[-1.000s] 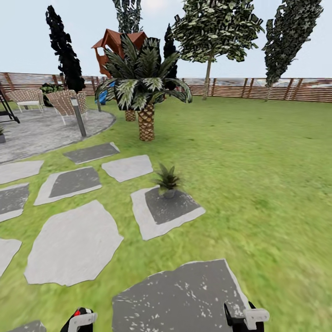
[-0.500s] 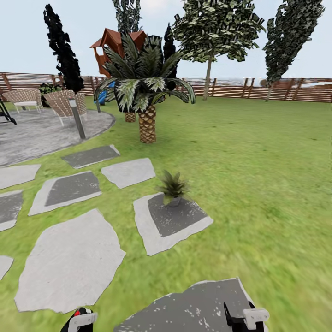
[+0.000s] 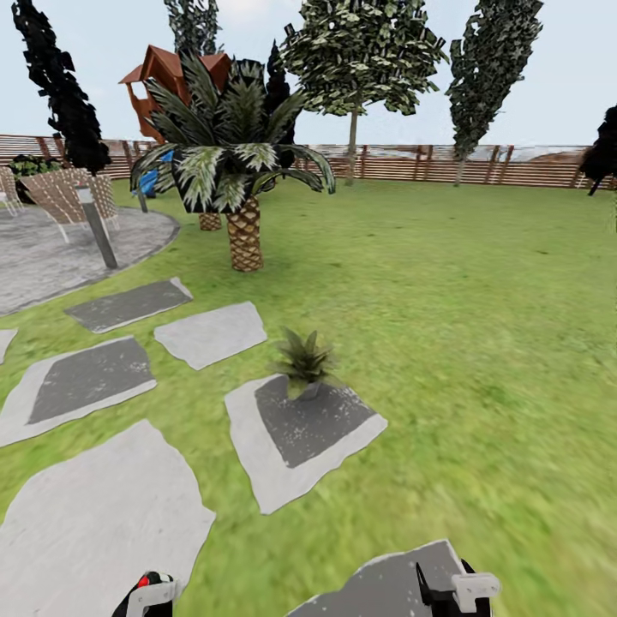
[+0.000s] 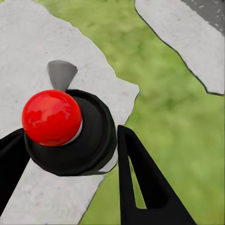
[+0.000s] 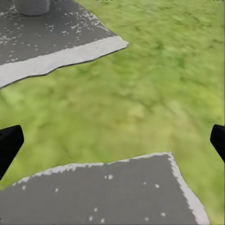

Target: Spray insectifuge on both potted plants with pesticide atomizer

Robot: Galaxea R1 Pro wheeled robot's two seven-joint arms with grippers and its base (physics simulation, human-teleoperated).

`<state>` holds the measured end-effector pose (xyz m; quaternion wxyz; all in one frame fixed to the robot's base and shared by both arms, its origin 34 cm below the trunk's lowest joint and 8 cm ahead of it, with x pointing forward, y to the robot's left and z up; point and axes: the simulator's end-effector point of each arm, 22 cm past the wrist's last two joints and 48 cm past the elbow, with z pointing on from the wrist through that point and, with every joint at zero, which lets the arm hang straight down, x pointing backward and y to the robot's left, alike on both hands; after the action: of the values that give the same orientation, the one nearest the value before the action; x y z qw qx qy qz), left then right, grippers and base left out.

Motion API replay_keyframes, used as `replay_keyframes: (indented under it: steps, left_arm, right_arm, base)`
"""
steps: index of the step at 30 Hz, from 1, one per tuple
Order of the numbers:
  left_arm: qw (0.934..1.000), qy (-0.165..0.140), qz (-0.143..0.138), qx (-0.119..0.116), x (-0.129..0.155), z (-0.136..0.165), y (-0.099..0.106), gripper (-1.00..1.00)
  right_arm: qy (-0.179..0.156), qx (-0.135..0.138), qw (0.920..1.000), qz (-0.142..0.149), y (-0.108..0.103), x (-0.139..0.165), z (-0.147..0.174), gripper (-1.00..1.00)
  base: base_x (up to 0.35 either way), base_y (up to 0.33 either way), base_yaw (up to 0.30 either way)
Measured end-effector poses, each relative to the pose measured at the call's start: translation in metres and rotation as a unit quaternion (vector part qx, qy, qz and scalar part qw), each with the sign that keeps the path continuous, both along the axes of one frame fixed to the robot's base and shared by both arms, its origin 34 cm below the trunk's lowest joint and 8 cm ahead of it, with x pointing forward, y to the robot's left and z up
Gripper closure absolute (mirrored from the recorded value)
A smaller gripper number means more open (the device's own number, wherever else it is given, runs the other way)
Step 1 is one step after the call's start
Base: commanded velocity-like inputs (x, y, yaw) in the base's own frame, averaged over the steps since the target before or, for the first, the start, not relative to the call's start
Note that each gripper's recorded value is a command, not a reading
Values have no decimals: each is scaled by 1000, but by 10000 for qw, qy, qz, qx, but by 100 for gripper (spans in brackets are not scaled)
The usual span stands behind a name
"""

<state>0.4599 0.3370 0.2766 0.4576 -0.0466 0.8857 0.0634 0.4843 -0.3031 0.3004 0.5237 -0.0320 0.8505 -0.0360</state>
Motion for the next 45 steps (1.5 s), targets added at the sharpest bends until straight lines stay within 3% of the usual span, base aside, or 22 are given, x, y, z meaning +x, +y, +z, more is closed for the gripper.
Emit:
replay_keyframes:
  steps: [10,16,26,36,40,43,45]
  left_arm:
    - [10000,4,0,0,0,0,0,100]
    - [10000,3,-6,6,0,0,0,100]
    - [9996,270,16,27,-21,-13,5,100]
    - [9996,283,-17,22,-24,-14,5,100]
    - [9991,272,-318,31,-19,-13,-9,100]
    - [9951,341,-906,217,-19,-15,-20,100]
    - [9897,359,-1335,365,-16,-14,-26,100]
  right_arm:
    - [4,-1,10000,6,0,0,0,-100]
    - [11,-3,10000,5,0,0,0,-100]
    - [31,12,10000,-9,2,-1,-2,-100]
    - [41,4,10000,8,1,-1,-2,-100]
    - [41,-63,10000,35,-6,-1,-1,-100]
    - [203,-121,9997,107,-9,-3,-7,-100]
    - [362,-198,9987,302,-4,-5,-12,-100]
  base:
    - [294,177,-6]
    - [293,159,-249]
    - [306,25,-133]
    - [314,1,-4]
    - [37,0,0]
    - [7,0,0]
    - [3,0,0]
